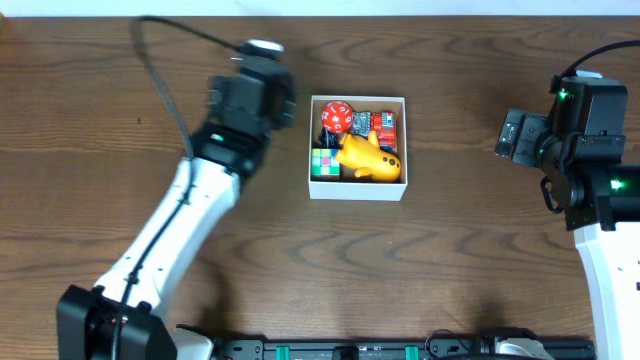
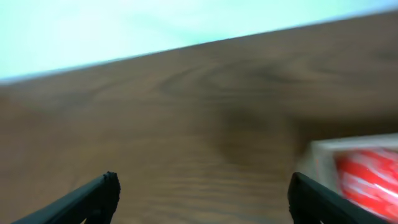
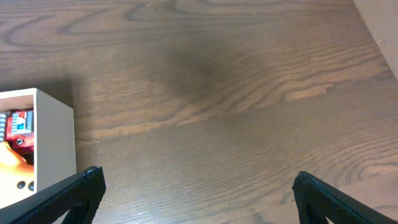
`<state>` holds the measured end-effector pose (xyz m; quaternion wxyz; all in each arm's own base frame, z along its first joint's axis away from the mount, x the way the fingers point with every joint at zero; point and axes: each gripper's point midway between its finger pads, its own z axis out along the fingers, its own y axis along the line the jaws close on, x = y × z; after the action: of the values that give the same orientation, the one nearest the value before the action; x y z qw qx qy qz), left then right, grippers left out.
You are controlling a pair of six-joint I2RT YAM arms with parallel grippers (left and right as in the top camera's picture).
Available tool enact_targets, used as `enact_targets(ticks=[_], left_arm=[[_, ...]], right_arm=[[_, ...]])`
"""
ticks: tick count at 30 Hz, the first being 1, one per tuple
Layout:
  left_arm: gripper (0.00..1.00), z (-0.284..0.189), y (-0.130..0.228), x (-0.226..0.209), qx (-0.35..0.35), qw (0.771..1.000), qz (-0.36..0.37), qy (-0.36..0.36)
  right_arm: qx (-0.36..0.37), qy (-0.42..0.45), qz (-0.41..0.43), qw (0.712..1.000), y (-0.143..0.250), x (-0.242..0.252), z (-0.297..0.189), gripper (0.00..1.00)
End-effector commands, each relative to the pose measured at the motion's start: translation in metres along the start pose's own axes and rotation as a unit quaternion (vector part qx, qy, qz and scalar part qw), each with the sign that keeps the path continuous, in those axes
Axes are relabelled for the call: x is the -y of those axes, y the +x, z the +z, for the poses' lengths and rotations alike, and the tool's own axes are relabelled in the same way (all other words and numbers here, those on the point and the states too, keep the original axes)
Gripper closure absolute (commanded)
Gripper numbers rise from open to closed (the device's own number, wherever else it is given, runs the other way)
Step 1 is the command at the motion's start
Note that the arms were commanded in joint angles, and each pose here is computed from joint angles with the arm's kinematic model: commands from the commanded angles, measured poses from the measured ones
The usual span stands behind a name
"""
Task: Pack container
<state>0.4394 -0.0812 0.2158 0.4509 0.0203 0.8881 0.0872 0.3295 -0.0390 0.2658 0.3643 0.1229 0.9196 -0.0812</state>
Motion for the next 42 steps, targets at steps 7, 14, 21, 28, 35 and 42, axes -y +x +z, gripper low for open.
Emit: enact_targets(ticks=[7, 14, 21, 28, 35, 42], left_arm=[[0.02, 0.014, 0.011, -0.093, -0.020, 0.989, -0.108, -0.099], [0.02, 0.015, 0.019, -0.106, -0.035, 0.987, -0.112, -0.112], [0.02, 0.015, 0.020, -0.106, -0.037, 0.987, -0.111, -0.112], [0.02, 0.015, 0.020, -0.106, -0.037, 0.987, -0.111, -0.112], [0.02, 0.015, 0.020, -0.106, -0.037, 0.987, -0.111, -0.112], [0.02, 0.015, 0.020, -0.106, -0.037, 0.987, -0.111, -0.112]], right_arm=[[0.005, 0.007, 0.011, 1.000, -0.004, 0.004, -0.002, 0.01], [0.005, 0.007, 0.011, 1.000, -0.004, 0.004, -0.002, 0.01], [0.005, 0.007, 0.011, 1.000, -0.004, 0.004, -0.002, 0.01], [0.005, 0.007, 0.011, 1.000, -0.004, 0.004, -0.002, 0.01], [0.005, 0.007, 0.011, 1.000, -0.004, 0.004, -0.002, 0.01], [0.001, 0.006, 0.009, 1.000, -0.001, 0.004, -0.001, 0.01]])
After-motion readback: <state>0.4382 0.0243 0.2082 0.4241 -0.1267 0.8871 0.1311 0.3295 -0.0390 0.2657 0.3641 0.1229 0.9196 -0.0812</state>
